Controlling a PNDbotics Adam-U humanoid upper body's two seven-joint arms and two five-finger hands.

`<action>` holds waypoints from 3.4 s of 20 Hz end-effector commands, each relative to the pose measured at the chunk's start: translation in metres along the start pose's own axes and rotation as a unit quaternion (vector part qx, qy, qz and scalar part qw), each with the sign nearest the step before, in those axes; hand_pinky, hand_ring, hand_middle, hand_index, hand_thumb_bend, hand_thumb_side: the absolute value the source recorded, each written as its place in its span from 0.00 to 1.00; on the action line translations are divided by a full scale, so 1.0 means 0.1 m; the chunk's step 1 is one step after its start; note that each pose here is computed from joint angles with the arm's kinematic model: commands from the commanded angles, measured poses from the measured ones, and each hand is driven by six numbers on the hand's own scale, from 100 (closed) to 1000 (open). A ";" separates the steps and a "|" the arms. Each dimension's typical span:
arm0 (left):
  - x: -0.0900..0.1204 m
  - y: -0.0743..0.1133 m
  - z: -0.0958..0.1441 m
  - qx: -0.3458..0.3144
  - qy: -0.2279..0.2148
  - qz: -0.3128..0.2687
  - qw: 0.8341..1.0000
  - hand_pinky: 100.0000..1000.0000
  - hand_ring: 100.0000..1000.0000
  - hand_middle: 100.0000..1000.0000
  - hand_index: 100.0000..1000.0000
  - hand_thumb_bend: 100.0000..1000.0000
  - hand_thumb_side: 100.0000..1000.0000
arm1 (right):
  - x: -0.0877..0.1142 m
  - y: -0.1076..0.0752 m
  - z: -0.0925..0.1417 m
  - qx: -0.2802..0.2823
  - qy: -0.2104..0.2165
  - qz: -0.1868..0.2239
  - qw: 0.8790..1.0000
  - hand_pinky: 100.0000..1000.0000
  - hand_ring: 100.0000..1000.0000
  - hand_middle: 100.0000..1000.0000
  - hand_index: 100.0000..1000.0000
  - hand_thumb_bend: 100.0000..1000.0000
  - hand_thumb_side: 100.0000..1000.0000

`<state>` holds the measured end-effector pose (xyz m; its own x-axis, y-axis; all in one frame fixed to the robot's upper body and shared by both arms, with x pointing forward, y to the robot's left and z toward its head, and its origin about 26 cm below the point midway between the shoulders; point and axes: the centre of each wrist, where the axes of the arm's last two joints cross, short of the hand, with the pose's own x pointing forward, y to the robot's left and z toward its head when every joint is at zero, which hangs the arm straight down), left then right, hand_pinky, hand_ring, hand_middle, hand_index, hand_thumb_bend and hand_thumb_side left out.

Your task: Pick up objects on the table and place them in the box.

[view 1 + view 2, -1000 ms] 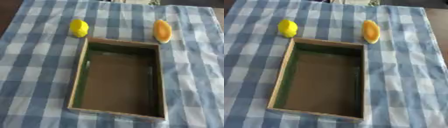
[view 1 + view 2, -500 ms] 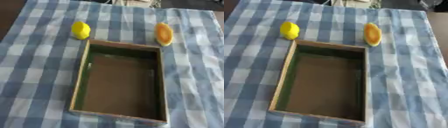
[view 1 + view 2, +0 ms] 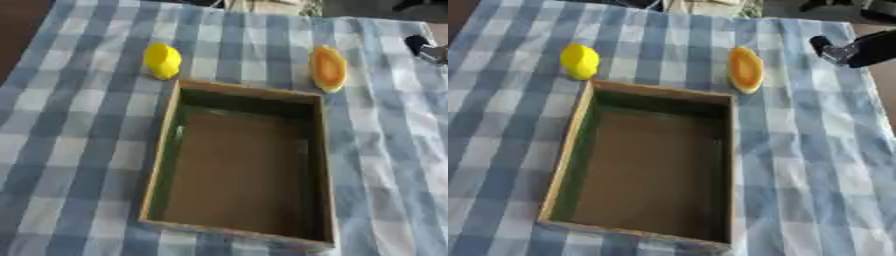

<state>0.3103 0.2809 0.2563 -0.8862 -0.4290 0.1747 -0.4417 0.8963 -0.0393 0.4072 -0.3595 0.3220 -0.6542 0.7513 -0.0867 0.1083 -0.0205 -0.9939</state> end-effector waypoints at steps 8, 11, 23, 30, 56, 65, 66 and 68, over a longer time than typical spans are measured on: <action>0.05 0.01 -0.09 -0.009 -0.020 0.006 1.000 0.76 0.77 0.75 0.86 0.06 0.24 | -0.01 -0.06 -0.13 0.025 -0.017 0.005 1.000 0.90 1.00 0.82 0.92 0.00 0.30; 0.05 0.00 -0.09 -0.009 -0.019 0.008 1.000 0.76 0.77 0.75 0.86 0.06 0.24 | -0.01 -0.01 -0.26 0.041 -0.026 -0.012 0.999 0.90 1.00 0.82 0.92 0.00 0.28; 0.07 -0.04 -0.11 -0.009 -0.021 0.020 1.000 0.76 0.77 0.75 0.86 0.06 0.25 | -0.08 0.21 -0.61 0.068 0.018 -0.020 0.997 0.93 1.00 0.78 0.95 0.00 0.50; 0.08 -0.07 -0.12 -0.010 -0.023 0.028 0.999 0.76 0.77 0.75 0.86 0.05 0.25 | -0.17 0.30 -0.65 0.064 0.055 -0.012 0.996 0.94 1.00 0.81 0.97 0.00 0.55; 0.11 -0.15 -0.15 -0.020 -0.026 0.050 0.998 0.76 0.77 0.75 0.86 0.03 0.26 | -0.18 0.34 -0.70 0.078 0.077 -0.053 0.993 0.96 1.00 0.80 0.97 0.00 0.72; 0.12 -0.17 -0.17 -0.024 -0.028 0.058 0.998 0.76 0.77 0.75 0.86 0.02 0.27 | -0.22 0.45 -0.71 0.087 0.095 -0.037 0.991 0.95 1.00 0.78 0.96 0.00 0.70; 0.12 -0.18 -0.17 -0.025 -0.028 0.058 0.998 0.76 0.77 0.75 0.86 0.02 0.27 | -0.21 0.46 -0.71 0.088 0.095 -0.037 0.991 0.95 1.00 0.78 0.96 0.00 0.70; 0.12 -0.18 -0.17 -0.025 -0.028 0.059 0.998 0.76 0.77 0.75 0.86 0.01 0.27 | -0.21 0.48 -0.72 0.089 0.092 -0.038 0.991 0.95 1.00 0.74 0.94 0.00 0.68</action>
<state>0.3134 0.2633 0.2679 -0.9306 -0.3344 0.1487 -0.3394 0.9406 -0.0092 0.4812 -0.3239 0.2694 -0.5160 0.8566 0.0093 -0.1060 -0.0531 -0.9929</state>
